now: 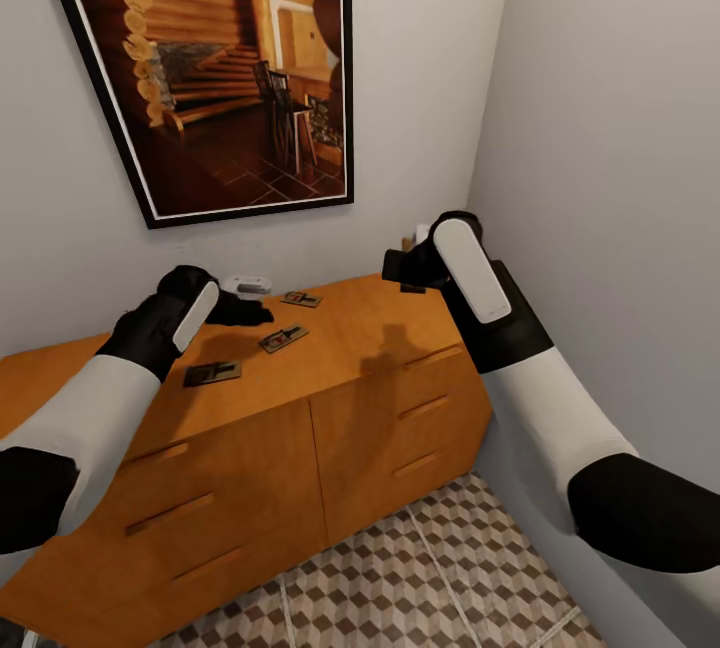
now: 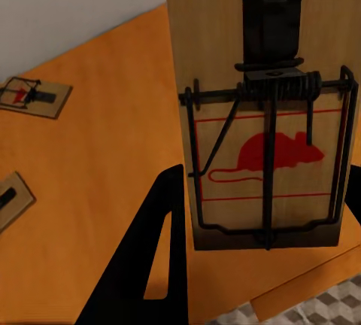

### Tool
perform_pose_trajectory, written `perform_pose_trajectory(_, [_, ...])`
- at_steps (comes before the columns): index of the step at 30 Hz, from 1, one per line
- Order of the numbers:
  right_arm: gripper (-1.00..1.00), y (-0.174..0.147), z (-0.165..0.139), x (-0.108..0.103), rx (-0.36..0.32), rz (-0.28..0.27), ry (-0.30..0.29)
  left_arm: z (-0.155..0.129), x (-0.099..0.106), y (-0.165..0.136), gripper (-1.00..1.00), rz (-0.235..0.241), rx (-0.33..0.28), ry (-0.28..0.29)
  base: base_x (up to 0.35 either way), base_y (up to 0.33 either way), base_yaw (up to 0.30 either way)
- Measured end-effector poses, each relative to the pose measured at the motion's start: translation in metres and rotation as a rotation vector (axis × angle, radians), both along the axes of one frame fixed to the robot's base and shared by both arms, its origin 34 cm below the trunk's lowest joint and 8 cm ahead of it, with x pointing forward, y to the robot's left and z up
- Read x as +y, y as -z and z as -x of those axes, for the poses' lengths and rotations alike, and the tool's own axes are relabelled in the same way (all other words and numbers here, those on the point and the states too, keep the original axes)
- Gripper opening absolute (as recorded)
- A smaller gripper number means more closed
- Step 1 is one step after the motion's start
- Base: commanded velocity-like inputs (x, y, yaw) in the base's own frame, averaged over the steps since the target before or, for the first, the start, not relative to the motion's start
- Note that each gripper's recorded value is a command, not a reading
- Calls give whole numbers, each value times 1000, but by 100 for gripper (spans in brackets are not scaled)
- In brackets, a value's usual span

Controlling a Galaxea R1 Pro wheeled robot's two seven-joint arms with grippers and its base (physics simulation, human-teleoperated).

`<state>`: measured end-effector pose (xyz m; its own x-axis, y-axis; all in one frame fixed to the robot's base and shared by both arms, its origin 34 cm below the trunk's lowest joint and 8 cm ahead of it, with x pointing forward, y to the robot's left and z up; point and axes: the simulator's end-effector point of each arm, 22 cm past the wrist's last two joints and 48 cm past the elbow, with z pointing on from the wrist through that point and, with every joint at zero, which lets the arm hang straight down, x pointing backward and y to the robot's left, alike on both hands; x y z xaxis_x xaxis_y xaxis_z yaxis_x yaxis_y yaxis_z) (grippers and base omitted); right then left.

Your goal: Take the four mousetraps from the cabinet in the bathroom and place them on the bathroom floor. Make sure all four end up on the same floor surface, and ensure that at least two of them are either under or directly next to the same bathroom sink.

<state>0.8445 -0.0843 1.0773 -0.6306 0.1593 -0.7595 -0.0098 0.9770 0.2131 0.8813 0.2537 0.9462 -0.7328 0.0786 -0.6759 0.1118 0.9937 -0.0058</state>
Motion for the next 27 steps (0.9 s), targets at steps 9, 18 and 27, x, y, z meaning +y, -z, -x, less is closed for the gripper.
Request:
perform_pose_trajectory(9, [-100, 1, 1, 2, 1, 4, -2, 4, -15, 7, 100, -22, 16, 61, 0, 0, 0])
perform_pose_trajectory(18, [-100, 2, 1, 3, 2, 5, -4, 22, -87, -9, 100, 112, 23, 310, 0, 0, 0])
perform_pose_trajectory(27, [-100, 4, 3, 9, -2, 34, -20, 25, -110, -38, 100, 133, -38, 391, 0, 0, 0])
